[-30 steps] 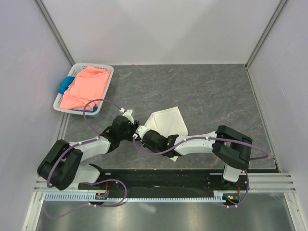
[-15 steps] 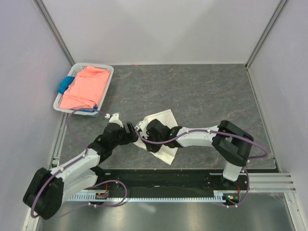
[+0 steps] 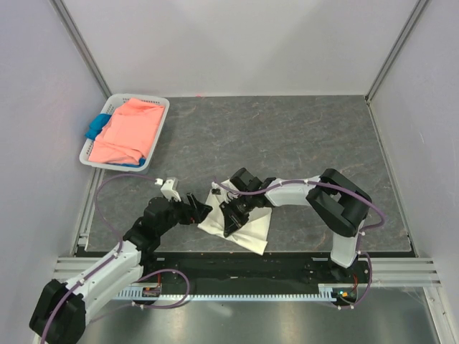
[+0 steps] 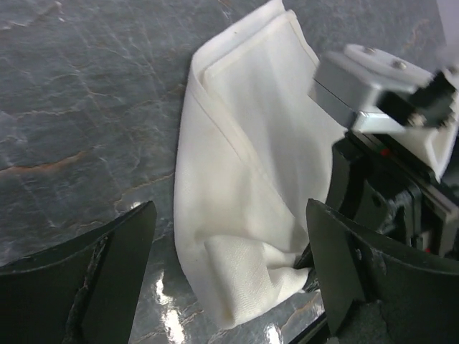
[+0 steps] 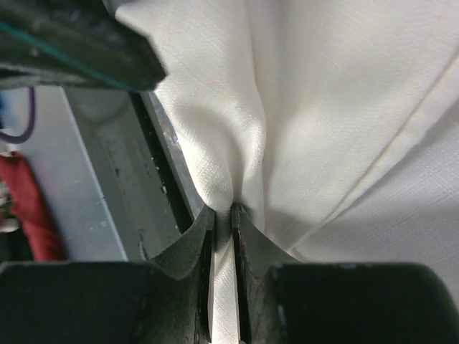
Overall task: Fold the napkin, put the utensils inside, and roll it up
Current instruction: Roll the napkin with the utensil
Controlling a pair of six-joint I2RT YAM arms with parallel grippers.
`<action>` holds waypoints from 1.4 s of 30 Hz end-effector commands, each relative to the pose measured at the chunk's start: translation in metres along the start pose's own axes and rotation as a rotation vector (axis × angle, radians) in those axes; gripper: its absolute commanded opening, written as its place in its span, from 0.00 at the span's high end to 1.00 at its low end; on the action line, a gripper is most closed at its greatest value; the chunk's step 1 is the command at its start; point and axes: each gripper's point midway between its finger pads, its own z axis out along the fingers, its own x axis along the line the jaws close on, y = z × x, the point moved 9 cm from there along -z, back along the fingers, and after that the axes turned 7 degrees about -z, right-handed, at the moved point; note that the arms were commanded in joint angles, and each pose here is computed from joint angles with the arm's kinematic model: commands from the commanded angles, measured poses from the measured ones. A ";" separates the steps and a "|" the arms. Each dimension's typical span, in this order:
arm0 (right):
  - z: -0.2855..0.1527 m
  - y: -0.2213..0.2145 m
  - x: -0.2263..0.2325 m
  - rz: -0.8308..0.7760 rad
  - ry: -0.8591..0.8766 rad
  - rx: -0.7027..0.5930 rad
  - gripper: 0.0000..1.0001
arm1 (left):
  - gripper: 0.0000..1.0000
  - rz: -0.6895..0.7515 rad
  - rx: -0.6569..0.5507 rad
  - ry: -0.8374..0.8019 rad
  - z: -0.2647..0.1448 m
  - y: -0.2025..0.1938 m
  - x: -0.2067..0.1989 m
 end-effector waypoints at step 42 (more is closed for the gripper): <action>-0.020 0.004 -0.048 0.341 0.147 0.050 0.84 | 0.98 -0.056 0.415 0.125 0.017 -0.029 0.005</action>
